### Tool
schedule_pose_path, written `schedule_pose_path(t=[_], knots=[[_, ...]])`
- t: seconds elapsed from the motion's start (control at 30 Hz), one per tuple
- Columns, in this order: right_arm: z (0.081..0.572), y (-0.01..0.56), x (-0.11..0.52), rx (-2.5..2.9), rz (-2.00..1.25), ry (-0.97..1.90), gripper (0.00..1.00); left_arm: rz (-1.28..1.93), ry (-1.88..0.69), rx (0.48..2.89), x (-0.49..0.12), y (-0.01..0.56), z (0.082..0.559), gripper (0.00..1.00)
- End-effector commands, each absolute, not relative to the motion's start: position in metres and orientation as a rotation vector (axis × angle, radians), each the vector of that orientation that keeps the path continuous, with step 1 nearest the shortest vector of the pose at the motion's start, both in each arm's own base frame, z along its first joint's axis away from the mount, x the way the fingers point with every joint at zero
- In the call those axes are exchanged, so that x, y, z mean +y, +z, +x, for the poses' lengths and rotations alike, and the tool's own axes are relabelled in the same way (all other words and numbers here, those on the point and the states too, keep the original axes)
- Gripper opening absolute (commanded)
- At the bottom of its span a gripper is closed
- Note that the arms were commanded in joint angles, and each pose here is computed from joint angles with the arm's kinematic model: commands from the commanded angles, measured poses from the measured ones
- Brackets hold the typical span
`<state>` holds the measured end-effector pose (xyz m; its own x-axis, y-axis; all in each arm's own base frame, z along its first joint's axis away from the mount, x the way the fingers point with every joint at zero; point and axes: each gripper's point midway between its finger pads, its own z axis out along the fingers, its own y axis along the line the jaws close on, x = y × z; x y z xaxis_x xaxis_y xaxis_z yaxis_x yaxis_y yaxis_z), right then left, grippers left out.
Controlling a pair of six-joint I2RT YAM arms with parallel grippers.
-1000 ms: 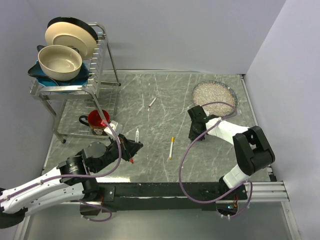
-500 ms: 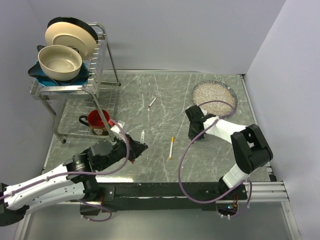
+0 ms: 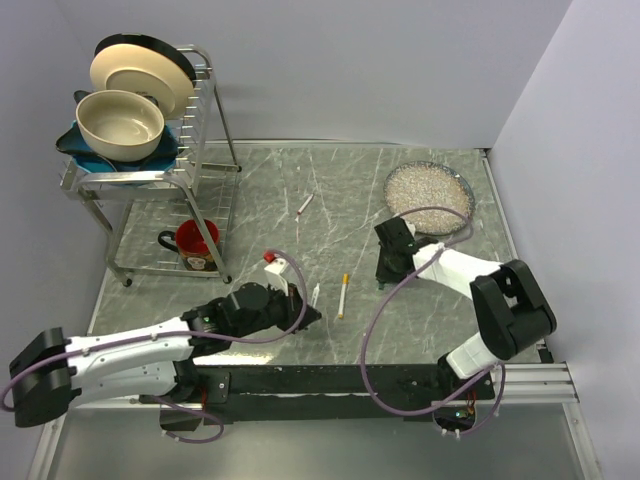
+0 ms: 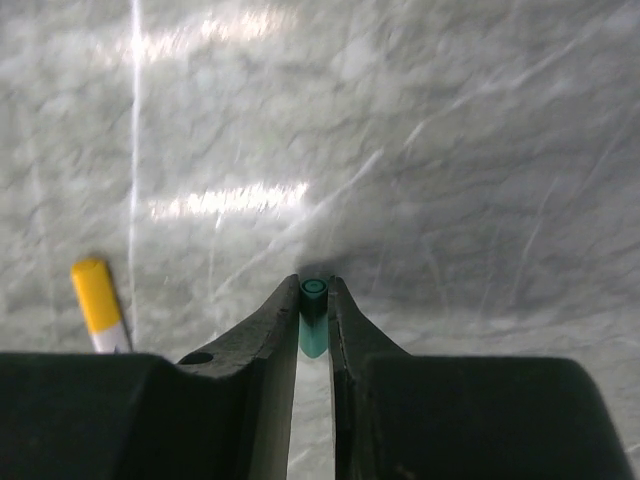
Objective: Insert the pens into the pen caps
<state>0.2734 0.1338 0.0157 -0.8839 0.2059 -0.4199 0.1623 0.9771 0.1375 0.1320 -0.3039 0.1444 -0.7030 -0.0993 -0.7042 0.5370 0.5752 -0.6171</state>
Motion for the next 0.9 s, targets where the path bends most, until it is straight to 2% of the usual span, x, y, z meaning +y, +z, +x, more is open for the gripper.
schedule_pose_path(t=[0.0, 0.23, 0.47, 0.87], knots=[[0.278, 0.04, 0.156, 2.574, 0.279, 0.333, 0.0, 0.335, -1.299, 2.016, -0.327, 0.158, 0.129, 0.01], [0.275, 0.084, 0.171, 2.409, 0.302, 0.542, 0.0, 0.348, -1.36, 2.036, -0.348, 0.142, 0.128, 0.01], [0.261, 0.137, 0.202, 2.219, 0.301, 0.885, 0.0, 0.395, -1.441, 2.041, -0.371, 0.137, 0.124, 0.01], [0.238, 0.163, 0.215, 2.129, 0.288, 1.036, 0.0, 0.407, -1.407, 2.024, -0.389, 0.147, 0.138, 0.01]])
